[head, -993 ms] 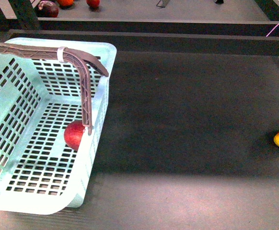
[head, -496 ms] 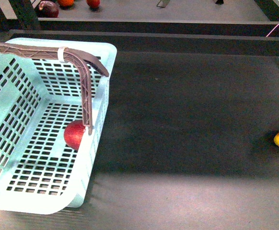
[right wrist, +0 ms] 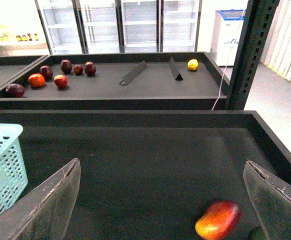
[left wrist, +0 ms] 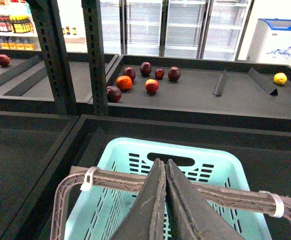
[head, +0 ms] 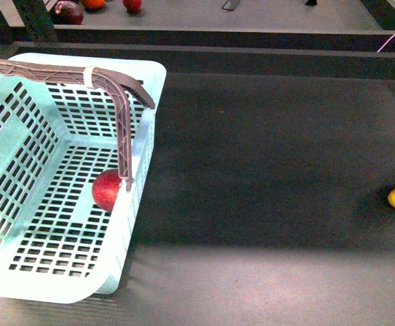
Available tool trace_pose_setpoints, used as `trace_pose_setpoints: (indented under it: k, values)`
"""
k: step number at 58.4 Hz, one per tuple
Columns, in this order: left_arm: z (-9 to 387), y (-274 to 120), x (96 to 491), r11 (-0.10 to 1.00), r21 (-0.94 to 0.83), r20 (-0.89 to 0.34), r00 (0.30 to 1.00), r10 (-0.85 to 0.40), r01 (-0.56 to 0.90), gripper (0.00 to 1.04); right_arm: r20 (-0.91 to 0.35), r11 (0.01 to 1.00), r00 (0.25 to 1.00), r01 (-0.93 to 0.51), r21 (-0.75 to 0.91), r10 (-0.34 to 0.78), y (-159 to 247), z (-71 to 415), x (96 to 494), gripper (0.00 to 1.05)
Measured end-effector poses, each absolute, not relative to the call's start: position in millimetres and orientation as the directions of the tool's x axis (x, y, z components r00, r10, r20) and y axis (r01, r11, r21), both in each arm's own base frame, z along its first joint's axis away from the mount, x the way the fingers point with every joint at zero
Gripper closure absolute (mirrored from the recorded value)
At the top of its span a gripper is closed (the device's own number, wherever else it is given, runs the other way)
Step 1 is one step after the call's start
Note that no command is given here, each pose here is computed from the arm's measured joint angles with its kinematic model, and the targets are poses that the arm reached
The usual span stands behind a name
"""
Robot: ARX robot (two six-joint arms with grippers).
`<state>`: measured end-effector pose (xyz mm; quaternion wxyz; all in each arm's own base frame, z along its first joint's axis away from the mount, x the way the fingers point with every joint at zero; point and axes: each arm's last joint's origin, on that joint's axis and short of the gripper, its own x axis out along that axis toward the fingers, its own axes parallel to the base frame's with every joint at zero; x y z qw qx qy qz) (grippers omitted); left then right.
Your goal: Pick apple with right arm and hold basket with left
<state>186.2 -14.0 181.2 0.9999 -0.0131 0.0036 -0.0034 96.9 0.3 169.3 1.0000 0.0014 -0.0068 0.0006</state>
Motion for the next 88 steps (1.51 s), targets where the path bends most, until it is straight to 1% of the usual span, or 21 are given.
trace_pose_setpoints:
  k: [4,6,11,19,27,53,88]
  values:
    - [178.7,-11.7,179.1,1.0,-0.02,-0.01,1.0,-0.005,0.005,1.01,0.014,1.0,1.0,-0.001,0.003,0.001,0.3,169.3,96.9,0.09]
    - [177.3,-7.8,175.2,1.0,-0.018,-0.012,1.0,-0.025,0.025,1.01,0.014,1.0,1.0,-0.001,0.003,0.001,0.3,169.3,96.9,0.09]
    - [175.4,-1.2,167.5,1.0,-0.015,-0.011,1.0,-0.001,0.001,1.01,0.014,1.0,1.0,-0.001,0.003,0.001,0.3,169.3,96.9,0.09]
    - [170.3,-0.8,158.0,1.0,-0.014,0.006,1.0,-0.005,0.005,1.01,0.014,1.0,1.0,-0.001,0.003,0.001,0.3,169.3,96.9,0.09]
    - [161.9,-0.5,148.7,1.0,-0.014,-0.019,1.0,-0.003,0.003,1.01,0.014,1.0,1.0,-0.001,0.003,0.001,0.3,169.3,96.9,0.09]
    - [170.2,-0.4,127.8,1.0,-0.011,0.01,1.0,-0.003,0.004,1.01,0.014,1.0,1.0,-0.001,0.003,0.001,0.3,169.3,96.9,0.09]
    - [171.6,-0.4,111.6,1.0,-0.011,0.017,1.0,-0.003,0.004,1.01,0.014,1.0,1.0,-0.001,0.003,0.001,0.3,169.3,96.9,0.09]
